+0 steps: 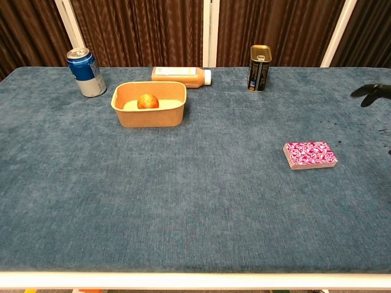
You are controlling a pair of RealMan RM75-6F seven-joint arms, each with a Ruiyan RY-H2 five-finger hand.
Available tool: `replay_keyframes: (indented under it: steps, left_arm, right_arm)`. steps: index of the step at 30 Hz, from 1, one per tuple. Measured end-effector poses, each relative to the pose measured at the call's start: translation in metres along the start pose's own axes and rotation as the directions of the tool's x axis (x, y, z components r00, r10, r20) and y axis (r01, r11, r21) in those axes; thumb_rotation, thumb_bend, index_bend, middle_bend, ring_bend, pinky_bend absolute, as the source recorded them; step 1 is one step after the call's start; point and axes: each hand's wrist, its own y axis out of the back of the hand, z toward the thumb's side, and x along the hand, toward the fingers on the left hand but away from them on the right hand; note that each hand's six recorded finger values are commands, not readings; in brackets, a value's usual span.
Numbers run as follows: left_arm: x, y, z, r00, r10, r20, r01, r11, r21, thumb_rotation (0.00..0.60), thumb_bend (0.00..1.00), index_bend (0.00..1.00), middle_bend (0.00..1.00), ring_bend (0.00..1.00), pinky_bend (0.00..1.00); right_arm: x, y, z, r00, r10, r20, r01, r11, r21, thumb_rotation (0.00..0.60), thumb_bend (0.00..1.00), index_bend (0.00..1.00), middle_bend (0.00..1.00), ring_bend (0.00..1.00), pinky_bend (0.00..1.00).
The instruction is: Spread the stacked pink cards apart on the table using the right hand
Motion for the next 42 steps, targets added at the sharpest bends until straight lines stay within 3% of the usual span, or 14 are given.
replay_keyframes:
  steps: [4,17,23,28,42]
  left_arm:
    - [0.0,-0.001,-0.001,1.0,-0.006,0.0,0.006,1.0,0.0,0.6,0.01,0.18,0.15,0.02,0.19]
    - [-0.001,0.0,-0.007,1.0,-0.002,-0.011,0.002,1.0,-0.01,0.6,0.01,0.18,0.15,0.02,0.19]
    - [-0.002,0.001,-0.009,1.0,0.0,-0.013,0.0,1.0,-0.015,0.6,0.01,0.18,0.15,0.02,0.19]
    - [-0.002,0.002,-0.01,1.0,0.0,-0.015,0.0,1.0,-0.011,0.6,0.01,0.18,0.15,0.02,0.18]
    - [-0.002,0.002,-0.013,1.0,-0.001,-0.021,0.0,1.0,-0.018,0.6,0.01,0.18,0.15,0.02,0.18]
  right_arm:
    - [-0.014,-0.008,0.01,0.999,0.041,0.014,-0.041,0.999,0.022,0.6,0.19,0.28,0.24,0.77,0.83]
    - [-0.056,-0.023,0.051,0.996,0.091,-0.002,-0.091,0.995,0.042,0.6,0.19,0.28,0.22,0.77,0.83]
    - [-0.067,-0.029,0.059,0.993,0.118,0.012,-0.118,0.992,0.034,0.6,0.19,0.28,0.22,0.77,0.83]
    - [-0.074,-0.033,0.063,0.99,0.136,0.022,-0.137,0.99,0.036,0.6,0.19,0.2,0.19,0.77,0.83]
    - [-0.08,-0.044,0.066,0.986,0.161,0.043,-0.163,0.986,0.035,0.6,0.19,0.2,0.21,0.77,0.83]
